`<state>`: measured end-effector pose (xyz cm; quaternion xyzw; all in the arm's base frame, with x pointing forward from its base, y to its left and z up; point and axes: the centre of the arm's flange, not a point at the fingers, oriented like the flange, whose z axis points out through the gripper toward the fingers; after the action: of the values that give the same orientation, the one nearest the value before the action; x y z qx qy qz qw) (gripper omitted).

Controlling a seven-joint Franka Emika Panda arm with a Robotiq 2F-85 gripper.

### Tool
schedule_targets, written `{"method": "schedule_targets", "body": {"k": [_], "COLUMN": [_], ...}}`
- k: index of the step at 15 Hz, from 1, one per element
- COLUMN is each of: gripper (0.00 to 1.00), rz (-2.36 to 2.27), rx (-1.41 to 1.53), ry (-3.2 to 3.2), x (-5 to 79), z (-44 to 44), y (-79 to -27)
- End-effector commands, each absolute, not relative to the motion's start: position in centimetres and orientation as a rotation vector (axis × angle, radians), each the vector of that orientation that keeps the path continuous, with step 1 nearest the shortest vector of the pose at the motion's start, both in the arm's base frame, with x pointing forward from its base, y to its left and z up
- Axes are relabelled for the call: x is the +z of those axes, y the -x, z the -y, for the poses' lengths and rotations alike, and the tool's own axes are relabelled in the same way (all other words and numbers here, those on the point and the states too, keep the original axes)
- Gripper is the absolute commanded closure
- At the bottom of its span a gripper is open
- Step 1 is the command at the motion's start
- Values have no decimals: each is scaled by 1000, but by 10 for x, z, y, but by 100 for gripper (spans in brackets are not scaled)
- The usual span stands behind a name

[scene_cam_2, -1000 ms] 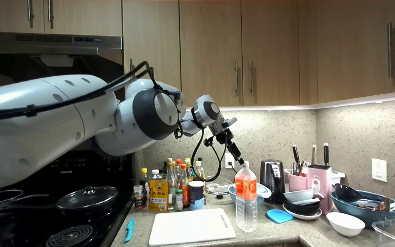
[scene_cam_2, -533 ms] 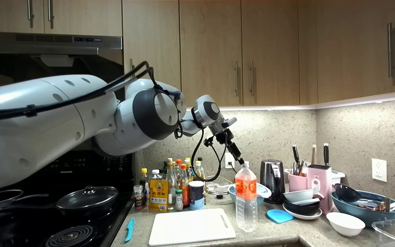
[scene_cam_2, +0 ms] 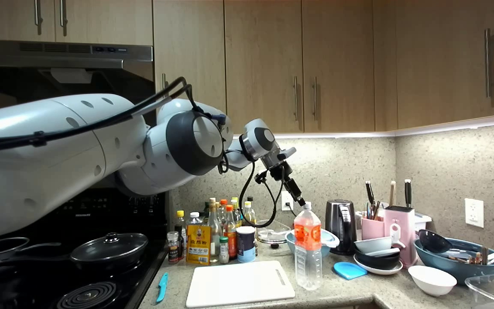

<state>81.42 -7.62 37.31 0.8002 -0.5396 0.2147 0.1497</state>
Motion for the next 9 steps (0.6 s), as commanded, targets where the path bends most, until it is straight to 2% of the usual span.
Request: {"method": "schedule_targets", "body": {"k": [1, 9], "gripper": [26, 79], "rz": [1558, 1543], "rx": [633, 645], "ry": [-2306, -2333], "x": [374, 374], "z": [77, 72], "y": [-815, -813]}}
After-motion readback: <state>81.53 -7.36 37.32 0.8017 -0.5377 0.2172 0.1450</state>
